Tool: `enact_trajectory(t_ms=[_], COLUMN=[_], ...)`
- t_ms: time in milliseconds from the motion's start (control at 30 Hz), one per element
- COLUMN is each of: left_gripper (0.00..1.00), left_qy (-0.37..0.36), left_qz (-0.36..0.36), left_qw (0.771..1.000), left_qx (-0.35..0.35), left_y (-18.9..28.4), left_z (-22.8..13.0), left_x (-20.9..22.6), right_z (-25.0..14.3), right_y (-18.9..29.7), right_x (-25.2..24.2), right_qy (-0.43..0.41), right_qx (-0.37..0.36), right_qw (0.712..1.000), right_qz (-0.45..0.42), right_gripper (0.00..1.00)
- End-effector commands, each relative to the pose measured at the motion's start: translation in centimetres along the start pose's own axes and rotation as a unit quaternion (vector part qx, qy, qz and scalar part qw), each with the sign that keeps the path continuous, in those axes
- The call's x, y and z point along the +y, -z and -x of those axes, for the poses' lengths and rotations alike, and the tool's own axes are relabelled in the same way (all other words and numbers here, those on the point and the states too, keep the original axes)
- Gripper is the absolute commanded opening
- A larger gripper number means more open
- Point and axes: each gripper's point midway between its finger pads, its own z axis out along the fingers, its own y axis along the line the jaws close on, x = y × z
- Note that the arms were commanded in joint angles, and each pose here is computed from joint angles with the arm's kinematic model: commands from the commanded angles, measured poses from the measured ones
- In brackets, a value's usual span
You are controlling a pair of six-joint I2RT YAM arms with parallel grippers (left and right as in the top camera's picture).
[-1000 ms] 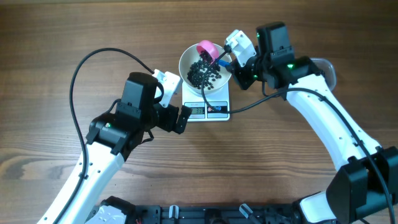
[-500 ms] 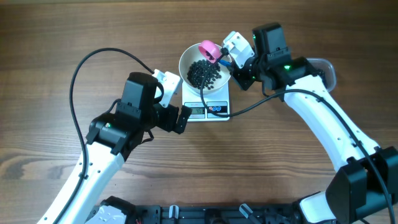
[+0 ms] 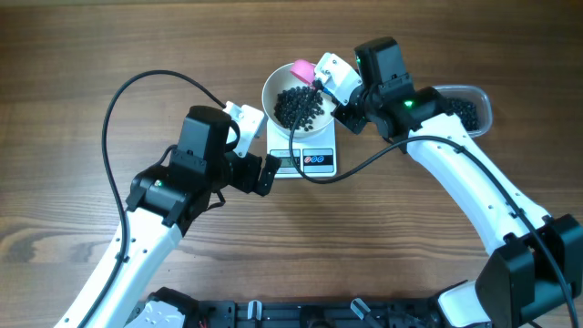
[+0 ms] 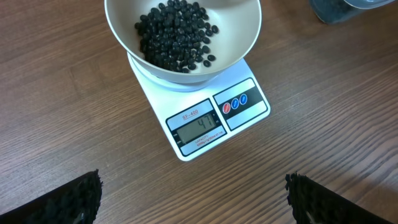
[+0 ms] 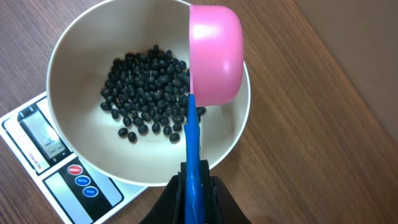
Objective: Scoop item into bowl and weigh 150g on scale
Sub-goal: 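Tilt the scoop with the right gripper to pour beans into the bowl, then carry the empty scoop with the right gripper back to the bean tub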
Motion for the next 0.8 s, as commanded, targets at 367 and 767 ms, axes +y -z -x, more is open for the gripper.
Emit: enact_trajectory(t_ms=[367,767], left_gripper=[1.0,1.0], left_qy=[-0.002,-0.002], left_qz=[-0.01,-0.01], left_qw=[1.0,1.0], left_qx=[0.003,0.003], left_y=[-0.2,-0.2], left_z=[-0.2,-0.2], left_x=[-0.4,-0.4], right_z=[3.2,-1.0], right_y=[0.2,8.9], right_x=[0.2,-8.6], right_qy=[-0.266,-0.334], right_qx=[-0.07,-0.105], right_qw=[0.96,0.934], right_qz=[0.041,-0.066], right_gripper=[0.04,0.04])
